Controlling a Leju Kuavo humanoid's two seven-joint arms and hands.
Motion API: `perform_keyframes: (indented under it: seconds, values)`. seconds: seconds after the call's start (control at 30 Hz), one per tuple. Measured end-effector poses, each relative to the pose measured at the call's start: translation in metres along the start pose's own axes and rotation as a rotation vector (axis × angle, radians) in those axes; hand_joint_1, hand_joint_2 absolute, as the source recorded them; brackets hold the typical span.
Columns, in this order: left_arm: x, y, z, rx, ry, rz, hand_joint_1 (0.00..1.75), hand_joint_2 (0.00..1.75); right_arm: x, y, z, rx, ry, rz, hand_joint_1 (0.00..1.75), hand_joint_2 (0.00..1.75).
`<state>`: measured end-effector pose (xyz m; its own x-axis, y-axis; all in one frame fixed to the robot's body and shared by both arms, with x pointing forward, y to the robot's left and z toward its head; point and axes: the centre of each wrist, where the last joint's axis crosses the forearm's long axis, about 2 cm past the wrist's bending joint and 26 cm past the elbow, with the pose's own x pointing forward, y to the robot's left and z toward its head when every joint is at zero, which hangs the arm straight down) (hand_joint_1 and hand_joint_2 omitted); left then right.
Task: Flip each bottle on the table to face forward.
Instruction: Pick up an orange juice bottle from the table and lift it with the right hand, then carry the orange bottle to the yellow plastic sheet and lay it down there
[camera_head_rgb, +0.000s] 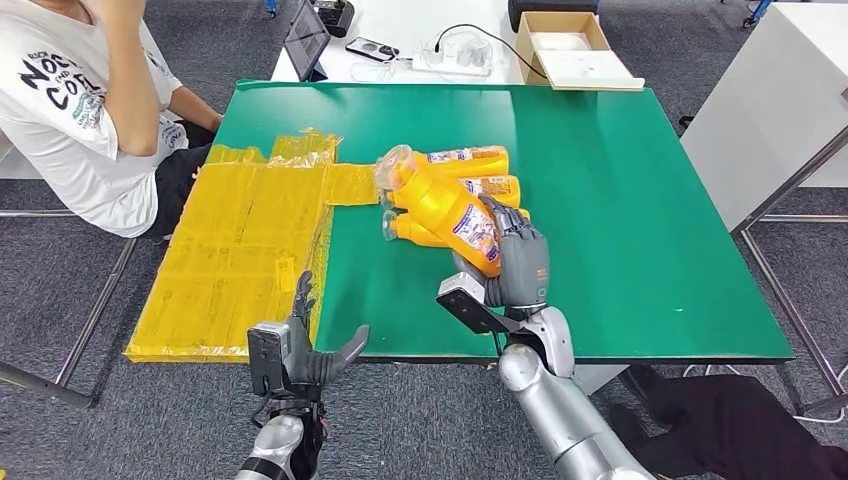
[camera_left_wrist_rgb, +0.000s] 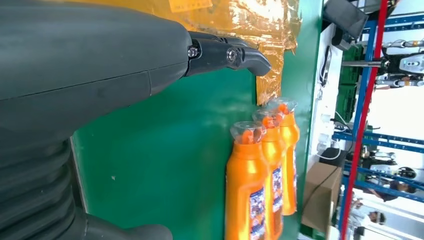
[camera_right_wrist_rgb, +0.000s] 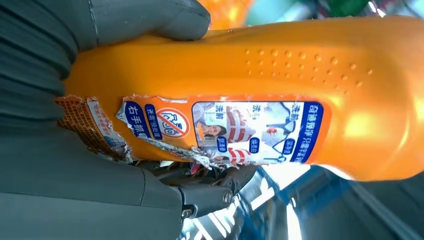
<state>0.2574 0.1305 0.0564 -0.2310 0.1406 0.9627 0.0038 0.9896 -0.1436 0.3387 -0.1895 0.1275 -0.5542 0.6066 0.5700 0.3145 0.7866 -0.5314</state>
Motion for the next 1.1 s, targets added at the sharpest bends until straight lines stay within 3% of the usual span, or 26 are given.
perform_keyframes:
  seconds: [0.17, 0.33, 0.83, 1.1]
  values:
    - [0.006, -0.009, -0.007, -0.064, -0.005, 0.080, 0.00, 1.75, 0.007, -0.008, 0.000, -0.123, -0.089, 0.009, 1.75, 1.75]
    - [0.017, -0.019, -0.016, -0.186, -0.003, 0.248, 0.00, 1.75, 0.005, -0.005, 0.012, -0.158, -0.044, -0.059, 1.75, 1.75]
    - [0.040, -0.036, -0.029, -0.378, -0.029, 0.487, 0.00, 1.75, 0.027, 0.045, 0.049, 0.078, -0.003, -0.230, 1.75, 1.75]
    - [0.042, -0.042, -0.030, -0.409, -0.014, 0.504, 0.00, 1.75, 0.047, 0.069, 0.049, 0.179, -0.045, -0.271, 1.75, 1.75]
